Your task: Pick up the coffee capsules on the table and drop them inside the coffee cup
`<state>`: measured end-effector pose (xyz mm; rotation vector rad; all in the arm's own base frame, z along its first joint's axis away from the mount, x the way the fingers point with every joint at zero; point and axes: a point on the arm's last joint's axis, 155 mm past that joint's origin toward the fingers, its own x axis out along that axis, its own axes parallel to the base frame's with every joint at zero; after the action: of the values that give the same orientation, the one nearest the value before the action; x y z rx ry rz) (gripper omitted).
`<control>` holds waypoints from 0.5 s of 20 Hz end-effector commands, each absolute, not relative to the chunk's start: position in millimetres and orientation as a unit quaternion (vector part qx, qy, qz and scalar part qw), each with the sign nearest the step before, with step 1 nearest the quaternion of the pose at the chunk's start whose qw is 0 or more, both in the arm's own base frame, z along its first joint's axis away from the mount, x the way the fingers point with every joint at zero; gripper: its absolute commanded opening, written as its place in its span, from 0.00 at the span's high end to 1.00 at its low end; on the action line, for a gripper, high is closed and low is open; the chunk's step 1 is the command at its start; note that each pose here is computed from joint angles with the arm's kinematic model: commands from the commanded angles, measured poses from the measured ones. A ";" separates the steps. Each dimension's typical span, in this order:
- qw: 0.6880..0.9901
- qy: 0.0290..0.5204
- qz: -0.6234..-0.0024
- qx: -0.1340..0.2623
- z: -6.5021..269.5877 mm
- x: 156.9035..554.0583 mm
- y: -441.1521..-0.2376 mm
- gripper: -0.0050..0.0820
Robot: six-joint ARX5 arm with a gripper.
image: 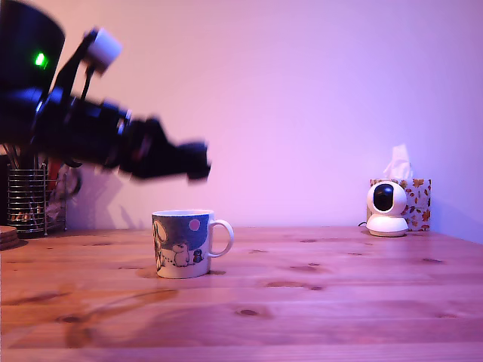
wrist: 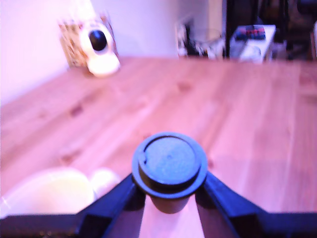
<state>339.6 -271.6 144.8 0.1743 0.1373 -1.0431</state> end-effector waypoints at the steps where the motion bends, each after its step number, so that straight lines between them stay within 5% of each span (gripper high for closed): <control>1: 0.869 0.054 -0.486 0.070 168.8 355.6 -269.7 0.72; 10: 0.893 0.111 -0.430 0.071 190.5 405.8 -242.4 0.72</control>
<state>404.1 -244.8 186.4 0.1437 0.2390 -0.8971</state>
